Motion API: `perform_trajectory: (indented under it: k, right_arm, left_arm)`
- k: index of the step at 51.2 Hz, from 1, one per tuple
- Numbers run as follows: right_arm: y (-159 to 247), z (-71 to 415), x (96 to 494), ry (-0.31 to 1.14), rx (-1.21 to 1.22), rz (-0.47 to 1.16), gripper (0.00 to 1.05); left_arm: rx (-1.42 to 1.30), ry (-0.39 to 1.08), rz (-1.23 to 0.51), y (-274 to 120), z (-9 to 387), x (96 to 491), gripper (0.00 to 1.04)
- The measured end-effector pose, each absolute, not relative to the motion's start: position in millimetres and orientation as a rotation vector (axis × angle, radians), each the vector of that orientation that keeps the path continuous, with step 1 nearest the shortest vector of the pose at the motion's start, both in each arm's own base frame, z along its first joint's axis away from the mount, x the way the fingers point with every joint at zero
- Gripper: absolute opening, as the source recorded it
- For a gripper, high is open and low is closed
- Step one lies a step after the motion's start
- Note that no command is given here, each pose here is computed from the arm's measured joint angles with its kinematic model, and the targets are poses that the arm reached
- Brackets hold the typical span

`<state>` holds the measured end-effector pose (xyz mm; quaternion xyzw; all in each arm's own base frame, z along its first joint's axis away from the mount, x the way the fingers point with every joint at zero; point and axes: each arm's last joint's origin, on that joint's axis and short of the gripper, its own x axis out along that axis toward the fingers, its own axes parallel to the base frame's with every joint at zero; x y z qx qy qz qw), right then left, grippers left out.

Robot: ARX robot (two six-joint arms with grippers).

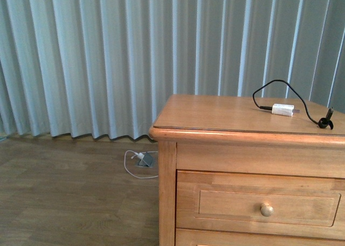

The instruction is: Place pink marker in drawer with both arms

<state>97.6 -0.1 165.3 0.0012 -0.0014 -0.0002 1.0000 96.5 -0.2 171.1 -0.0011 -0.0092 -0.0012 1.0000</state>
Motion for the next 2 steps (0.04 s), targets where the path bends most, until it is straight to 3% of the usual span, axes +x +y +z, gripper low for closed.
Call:
perform_trajectory:
  k: [2]
  right_arm:
    - [-0.1, 165.3, 97.6, -0.003, 0.002, 0.0, 0.96]
  left_arm:
    - [-0.002, -0.018, -0.002, -0.2, 171.1, 96.5, 0.99]
